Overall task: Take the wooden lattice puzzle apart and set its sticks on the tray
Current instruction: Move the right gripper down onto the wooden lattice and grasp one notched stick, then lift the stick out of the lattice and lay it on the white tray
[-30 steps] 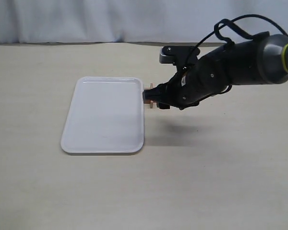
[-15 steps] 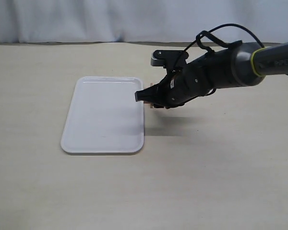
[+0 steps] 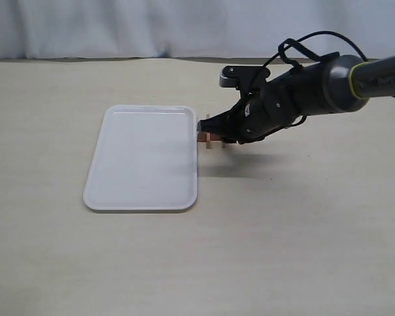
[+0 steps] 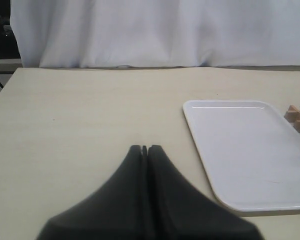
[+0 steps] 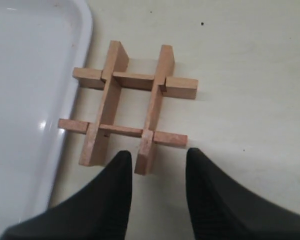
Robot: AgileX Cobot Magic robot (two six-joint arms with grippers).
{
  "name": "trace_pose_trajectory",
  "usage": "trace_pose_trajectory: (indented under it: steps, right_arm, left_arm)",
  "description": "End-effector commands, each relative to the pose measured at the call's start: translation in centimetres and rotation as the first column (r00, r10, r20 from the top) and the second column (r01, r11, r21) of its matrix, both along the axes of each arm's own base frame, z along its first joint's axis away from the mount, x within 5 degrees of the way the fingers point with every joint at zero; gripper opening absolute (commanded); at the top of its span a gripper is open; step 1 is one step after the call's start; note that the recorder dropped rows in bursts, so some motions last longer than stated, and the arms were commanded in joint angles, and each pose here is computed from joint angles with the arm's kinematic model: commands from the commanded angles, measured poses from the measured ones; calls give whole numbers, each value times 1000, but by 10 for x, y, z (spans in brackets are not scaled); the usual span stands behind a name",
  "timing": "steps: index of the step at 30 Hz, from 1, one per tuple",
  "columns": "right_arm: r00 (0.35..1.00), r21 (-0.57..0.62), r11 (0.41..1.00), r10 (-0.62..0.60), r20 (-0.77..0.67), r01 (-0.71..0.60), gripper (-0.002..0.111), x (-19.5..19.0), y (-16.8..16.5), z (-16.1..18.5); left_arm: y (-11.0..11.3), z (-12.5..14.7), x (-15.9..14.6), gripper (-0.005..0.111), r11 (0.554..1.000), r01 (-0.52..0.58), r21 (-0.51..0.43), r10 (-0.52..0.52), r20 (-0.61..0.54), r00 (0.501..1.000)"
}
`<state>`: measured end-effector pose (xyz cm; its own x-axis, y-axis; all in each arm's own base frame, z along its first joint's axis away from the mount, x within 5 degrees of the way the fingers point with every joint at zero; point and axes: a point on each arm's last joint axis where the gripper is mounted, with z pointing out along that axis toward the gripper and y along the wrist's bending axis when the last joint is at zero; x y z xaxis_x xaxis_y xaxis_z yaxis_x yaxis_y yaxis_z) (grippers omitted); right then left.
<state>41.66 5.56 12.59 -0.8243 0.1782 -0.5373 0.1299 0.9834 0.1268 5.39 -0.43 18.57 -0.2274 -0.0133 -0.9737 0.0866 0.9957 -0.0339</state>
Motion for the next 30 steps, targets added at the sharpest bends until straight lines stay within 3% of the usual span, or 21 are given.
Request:
trace_pose_trajectory:
  steps: [1,8,11,15,23,30]
  right_arm:
    - [1000,-3,1000,9,6,-9,34,2,1,-7]
    - [1000,4,1000,14,20,-14,32,5,2,-15]
    - [999,9,1000,16,39,-16,5,6,2,-14]
    - [1000,3,1000,13,23,-13,5,5,1,-11]
    - [1000,-53,998,25,16,-24,5,-7,-4,32]
    - [988,-82,994,89,128,-78,5,-23,7,82]
  left_arm:
    - [0,0,0,0,1000,1,-4,0,7,1000]
    - [0,0,0,0,1000,1,-4,0,7,1000]
    - [0,0,0,0,1000,1,-4,0,7,1000]
    - [0,0,0,0,1000,1,-4,0,7,1000]
    - [0,0,0,0,1000,1,-4,0,7,1000]
    - [0,0,0,0,1000,1,-4,0,7,1000]
